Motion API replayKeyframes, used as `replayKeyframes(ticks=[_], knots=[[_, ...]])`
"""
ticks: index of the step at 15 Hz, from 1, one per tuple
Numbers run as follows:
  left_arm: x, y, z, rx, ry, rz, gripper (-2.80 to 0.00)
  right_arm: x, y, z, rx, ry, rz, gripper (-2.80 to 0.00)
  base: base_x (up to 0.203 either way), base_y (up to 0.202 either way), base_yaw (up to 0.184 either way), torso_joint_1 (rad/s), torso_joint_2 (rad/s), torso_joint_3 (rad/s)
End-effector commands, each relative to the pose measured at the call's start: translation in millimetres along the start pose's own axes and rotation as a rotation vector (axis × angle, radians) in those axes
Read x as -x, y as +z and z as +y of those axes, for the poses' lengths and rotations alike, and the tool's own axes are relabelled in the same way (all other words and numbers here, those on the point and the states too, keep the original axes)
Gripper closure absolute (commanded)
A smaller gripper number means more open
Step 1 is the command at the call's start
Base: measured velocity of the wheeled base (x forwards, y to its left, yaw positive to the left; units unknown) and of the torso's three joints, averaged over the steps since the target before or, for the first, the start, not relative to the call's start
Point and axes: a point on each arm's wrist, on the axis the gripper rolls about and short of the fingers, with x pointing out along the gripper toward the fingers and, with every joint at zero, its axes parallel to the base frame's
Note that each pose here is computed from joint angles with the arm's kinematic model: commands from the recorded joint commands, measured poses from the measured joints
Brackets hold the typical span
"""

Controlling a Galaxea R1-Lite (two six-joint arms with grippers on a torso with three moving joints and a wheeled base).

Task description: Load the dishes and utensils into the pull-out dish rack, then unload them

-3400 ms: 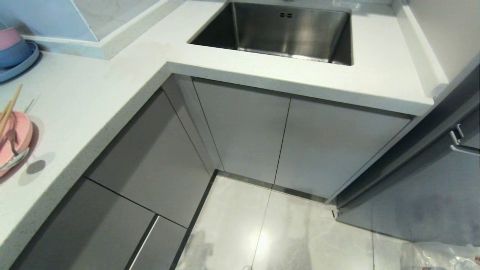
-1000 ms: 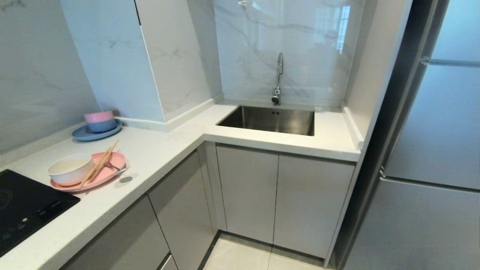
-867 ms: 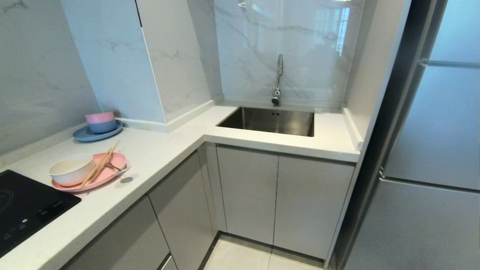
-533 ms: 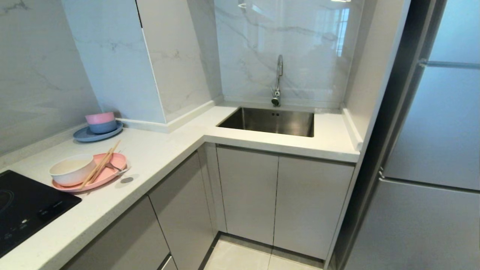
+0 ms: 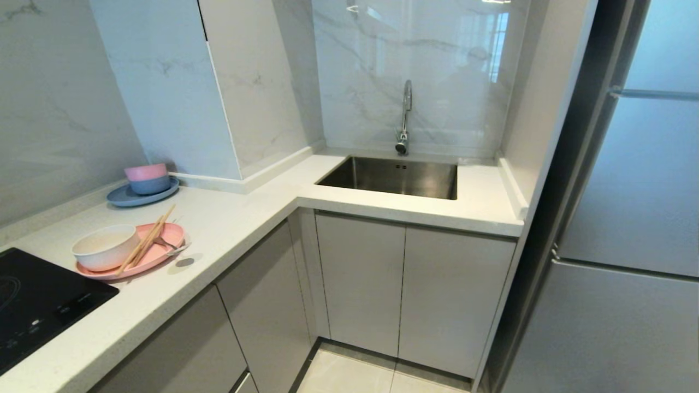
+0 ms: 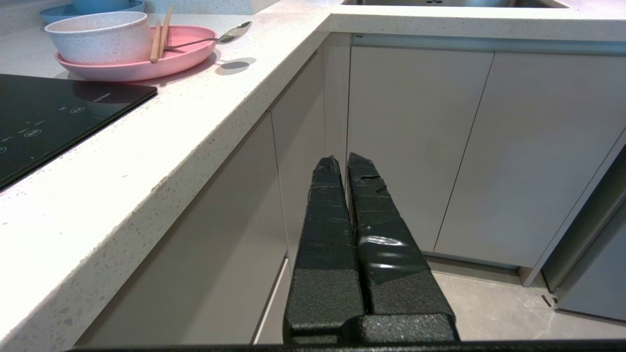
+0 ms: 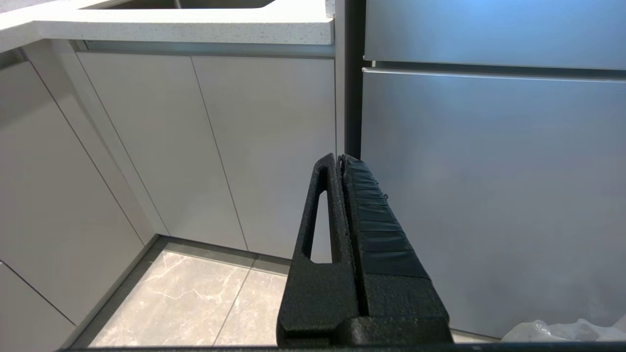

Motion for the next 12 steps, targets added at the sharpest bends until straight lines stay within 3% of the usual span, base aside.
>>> replayKeyframes(ticks=[1, 12], knots=[[0.0, 0.0, 0.0, 0.0, 0.0, 0.0, 0.0, -0.2, -0.4, 0.0, 0.001, 0.0, 0.002, 0.0, 0.0, 0.0, 0.0, 0.0, 0.0, 0.0], [0.0, 0.0, 0.0, 0.0, 0.0, 0.0, 0.0, -0.2, -0.4, 0.0, 0.0, 0.0, 0.002, 0.0, 0.0, 0.0, 0.0, 0.0, 0.0, 0.0]])
